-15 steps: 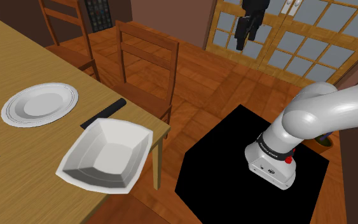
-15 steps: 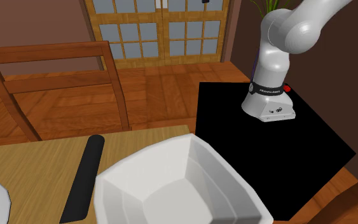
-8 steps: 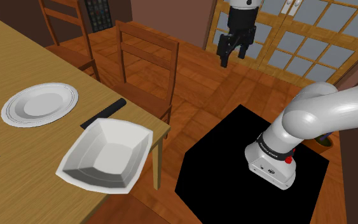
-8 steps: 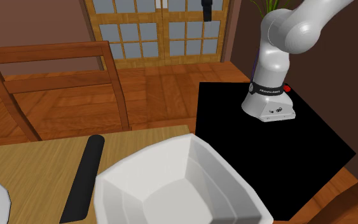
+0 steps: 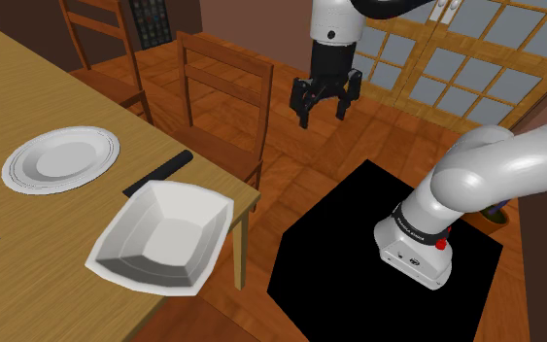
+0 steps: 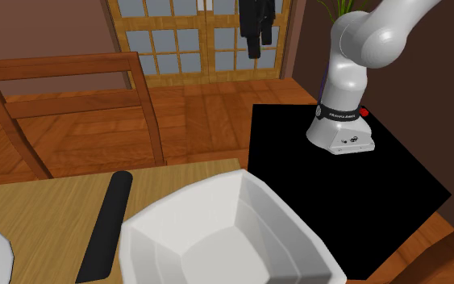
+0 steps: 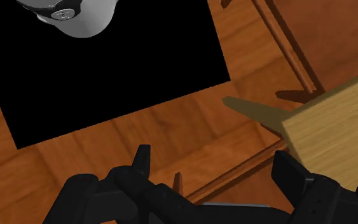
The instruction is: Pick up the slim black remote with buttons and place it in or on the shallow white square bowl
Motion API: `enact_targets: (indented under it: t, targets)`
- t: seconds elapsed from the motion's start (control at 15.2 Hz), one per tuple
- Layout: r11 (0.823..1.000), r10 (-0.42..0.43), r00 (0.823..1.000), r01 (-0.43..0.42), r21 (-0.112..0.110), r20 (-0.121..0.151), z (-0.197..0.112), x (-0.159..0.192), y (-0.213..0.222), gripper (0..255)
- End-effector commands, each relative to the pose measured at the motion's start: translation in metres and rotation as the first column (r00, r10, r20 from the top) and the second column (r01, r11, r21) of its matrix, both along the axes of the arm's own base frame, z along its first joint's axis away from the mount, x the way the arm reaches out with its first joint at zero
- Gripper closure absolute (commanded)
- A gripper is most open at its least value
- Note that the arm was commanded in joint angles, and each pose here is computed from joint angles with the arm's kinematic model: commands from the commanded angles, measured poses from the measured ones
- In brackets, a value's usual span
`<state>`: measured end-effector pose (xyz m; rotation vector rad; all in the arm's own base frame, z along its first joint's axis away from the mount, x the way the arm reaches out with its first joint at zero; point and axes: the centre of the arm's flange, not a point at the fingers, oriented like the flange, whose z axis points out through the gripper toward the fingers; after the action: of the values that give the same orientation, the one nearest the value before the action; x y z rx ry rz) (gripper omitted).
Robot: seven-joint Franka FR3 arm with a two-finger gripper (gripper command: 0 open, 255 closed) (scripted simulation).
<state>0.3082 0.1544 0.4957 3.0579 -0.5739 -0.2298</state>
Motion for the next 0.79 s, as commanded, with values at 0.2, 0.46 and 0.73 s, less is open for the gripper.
enact_targets:
  t: [0.2, 0.46, 0.73]
  targets:
    - [0.987, -0.161, 0.987, 0.161, 0.020, -0.001, -0.026, 0.018, 0.052, 0]
    - [0.958, -0.283, 0.959, 0.283, 0.035, -0.003, -0.045, 0.038, 0.091, 0]
    - [0.915, -0.401, 0.916, 0.401, 0.049, -0.007, -0.064, 0.062, 0.128, 0]
